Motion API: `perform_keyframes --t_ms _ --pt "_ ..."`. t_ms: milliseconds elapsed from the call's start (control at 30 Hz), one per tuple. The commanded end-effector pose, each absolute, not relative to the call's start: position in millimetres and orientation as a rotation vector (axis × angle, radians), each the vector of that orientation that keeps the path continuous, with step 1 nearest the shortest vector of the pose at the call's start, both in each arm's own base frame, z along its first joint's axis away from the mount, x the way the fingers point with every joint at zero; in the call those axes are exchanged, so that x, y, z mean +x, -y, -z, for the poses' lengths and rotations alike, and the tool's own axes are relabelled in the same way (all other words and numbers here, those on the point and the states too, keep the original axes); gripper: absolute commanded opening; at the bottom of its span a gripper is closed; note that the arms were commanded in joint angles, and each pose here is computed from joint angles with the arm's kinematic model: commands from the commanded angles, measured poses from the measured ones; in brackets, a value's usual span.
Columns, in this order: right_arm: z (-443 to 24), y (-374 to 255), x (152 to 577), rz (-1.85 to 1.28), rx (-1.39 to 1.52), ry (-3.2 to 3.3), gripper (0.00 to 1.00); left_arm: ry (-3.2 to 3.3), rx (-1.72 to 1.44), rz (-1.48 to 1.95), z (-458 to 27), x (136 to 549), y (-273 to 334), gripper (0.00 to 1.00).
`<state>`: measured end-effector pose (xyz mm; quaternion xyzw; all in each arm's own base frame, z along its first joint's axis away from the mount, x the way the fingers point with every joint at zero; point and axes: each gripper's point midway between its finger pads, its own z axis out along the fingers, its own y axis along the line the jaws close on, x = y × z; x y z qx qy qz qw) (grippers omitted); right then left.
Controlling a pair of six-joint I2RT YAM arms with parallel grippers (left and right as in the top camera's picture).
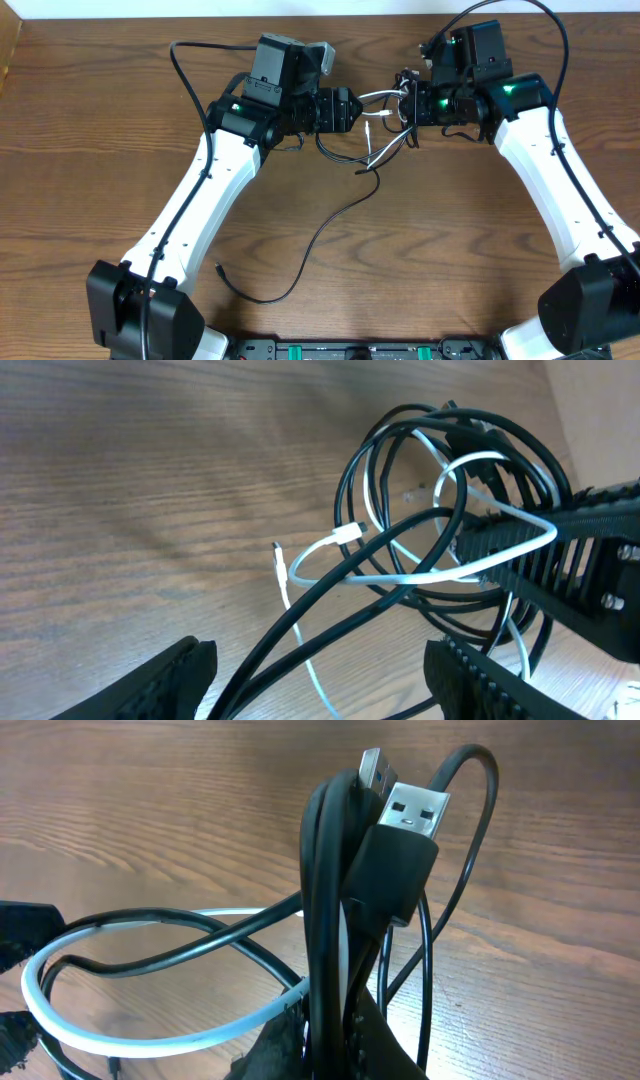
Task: Untangle cables
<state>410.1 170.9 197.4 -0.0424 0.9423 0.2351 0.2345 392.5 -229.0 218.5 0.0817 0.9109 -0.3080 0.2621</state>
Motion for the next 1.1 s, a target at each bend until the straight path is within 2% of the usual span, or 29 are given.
perform_keyframes --t_ms 0,133,167,200,300,367,567,733,867,1067 --pt "-209.0 -179.2 401.3 -0.712 -0.133 -2.575 0.08 -2.442 0.277 0.766 -218.6 399.2 225.1 0.72" --pt "-203.1 -177.8 392.7 -0.714 -0.124 -2.621 0.08 -2.446 0.255 0.666 -214.2 405.7 213.8 0.72" --pt "-201.5 -177.1 390.4 -0.714 -0.116 -2.635 0.13 -2.45 0.254 0.647 -212.8 405.9 211.7 0.72" --pt "-199.9 -175.6 388.5 -0.71 -0.094 -2.65 0.29 -2.457 0.259 0.64 -211.1 404.9 210.8 0.72" --pt "-195.1 -168.6 386.7 -0.666 -0.045 -2.679 0.58 -2.46 0.298 0.624 -208.9 403.2 210.1 0.72" --pt "-191.2 -160.6 387.3 -0.608 0.003 -2.695 0.63 -2.453 0.3 0.624 -209.9 404.2 210.5 0.72" --pt "-189.3 -114.0 403.7 -0.529 0.224 -2.676 0.64 -2.441 0.347 0.64 -202.4 407.2 226.7 0.72" --pt "-190.7 -72.4 411.5 -0.554 0.345 -2.652 0.63 -2.516 0.426 0.661 -151.6 406.0 266.7 0.72" --pt "-189.0 -71.4 408.4 -0.546 0.316 -2.667 0.63 -2.676 0.265 0.679 -100.3 403.4 272.8 0.57" --pt "-188.0 -71.9 407.1 -0.531 0.293 -2.674 0.63 -2.715 0.131 0.681 -92.2 409.1 262.3 0.55"
